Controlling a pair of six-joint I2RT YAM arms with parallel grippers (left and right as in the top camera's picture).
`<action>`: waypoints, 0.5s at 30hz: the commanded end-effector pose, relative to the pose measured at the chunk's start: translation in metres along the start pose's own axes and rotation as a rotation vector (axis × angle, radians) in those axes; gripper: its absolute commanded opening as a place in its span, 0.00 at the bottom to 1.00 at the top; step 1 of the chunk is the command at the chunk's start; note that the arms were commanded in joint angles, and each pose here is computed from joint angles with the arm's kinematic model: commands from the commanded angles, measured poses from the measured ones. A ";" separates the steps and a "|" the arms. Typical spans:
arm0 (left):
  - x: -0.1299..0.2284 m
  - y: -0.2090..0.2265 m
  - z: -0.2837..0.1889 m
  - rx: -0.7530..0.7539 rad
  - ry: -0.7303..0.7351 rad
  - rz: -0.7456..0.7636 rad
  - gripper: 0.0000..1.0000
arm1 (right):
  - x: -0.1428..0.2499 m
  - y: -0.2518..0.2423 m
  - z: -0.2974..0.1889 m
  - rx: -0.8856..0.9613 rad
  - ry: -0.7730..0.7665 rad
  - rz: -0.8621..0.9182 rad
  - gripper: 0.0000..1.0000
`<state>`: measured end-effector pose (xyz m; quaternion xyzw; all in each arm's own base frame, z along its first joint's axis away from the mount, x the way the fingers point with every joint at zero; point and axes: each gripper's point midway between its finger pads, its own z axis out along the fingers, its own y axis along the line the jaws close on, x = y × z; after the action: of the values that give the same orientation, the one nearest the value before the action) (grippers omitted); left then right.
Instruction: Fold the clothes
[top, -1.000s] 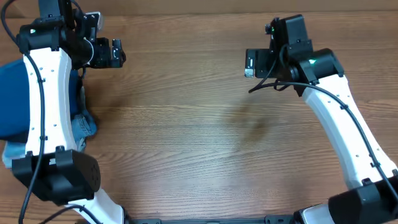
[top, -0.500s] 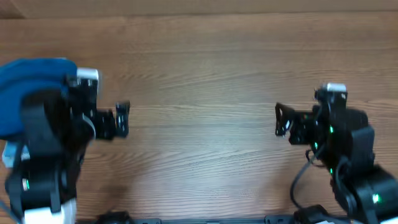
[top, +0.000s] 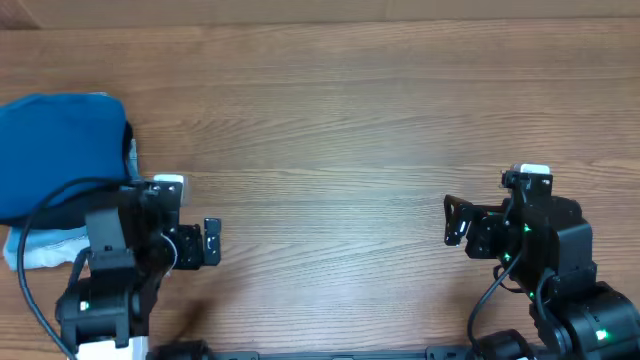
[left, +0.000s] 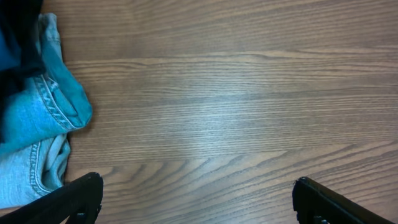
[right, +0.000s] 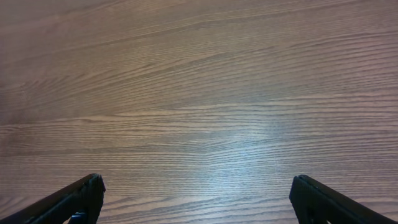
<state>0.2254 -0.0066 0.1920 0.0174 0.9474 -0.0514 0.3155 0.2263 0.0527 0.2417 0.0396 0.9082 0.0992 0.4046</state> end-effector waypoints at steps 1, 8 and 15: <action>0.005 0.001 0.008 -0.004 0.042 -0.017 1.00 | 0.001 -0.001 0.000 0.001 -0.002 0.006 1.00; 0.011 0.004 0.025 0.002 0.125 -0.030 1.00 | 0.016 -0.009 -0.029 -0.006 -0.049 -0.022 1.00; 0.020 0.006 0.044 0.009 0.219 -0.046 1.00 | 0.021 -0.025 -0.037 -0.059 -0.455 -0.027 1.00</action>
<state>0.2356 -0.0055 0.1536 0.0096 0.9716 -0.0608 0.2285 0.1808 0.0314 0.2658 0.0333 0.8086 0.1201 0.5751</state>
